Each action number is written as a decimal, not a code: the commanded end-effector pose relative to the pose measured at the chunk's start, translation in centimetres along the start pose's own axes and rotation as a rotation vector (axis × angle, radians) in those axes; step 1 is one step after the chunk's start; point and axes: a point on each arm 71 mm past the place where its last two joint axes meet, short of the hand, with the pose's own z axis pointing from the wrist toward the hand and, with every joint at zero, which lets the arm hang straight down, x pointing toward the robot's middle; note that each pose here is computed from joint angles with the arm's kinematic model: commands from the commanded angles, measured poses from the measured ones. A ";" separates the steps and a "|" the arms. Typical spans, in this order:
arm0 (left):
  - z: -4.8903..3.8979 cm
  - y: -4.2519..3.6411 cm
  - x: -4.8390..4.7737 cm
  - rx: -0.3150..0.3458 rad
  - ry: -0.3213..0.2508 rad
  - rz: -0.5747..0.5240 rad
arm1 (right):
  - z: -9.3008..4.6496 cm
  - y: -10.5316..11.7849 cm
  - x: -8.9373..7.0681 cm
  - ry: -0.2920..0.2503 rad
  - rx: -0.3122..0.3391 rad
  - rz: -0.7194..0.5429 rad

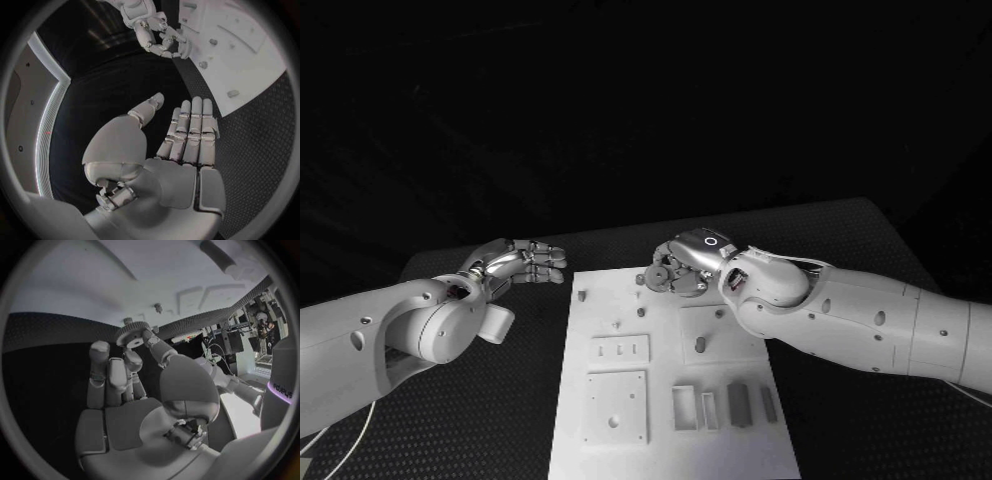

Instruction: Assemble the parts on the task board

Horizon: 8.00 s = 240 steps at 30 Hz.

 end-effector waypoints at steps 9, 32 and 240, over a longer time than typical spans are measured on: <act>0.03 -0.17 0.16 0.010 0.002 -0.005 | 1.5 2.1 0.3 -0.032 -0.042 -0.048; 0.14 -0.23 0.46 0.012 0.009 -0.006 | 2.6 3.3 2.9 0.015 -0.057 -0.065; 1.15 1.78 -2.71 -0.019 -0.072 0.003 | -8.6 -15.3 3.2 0.251 0.157 0.328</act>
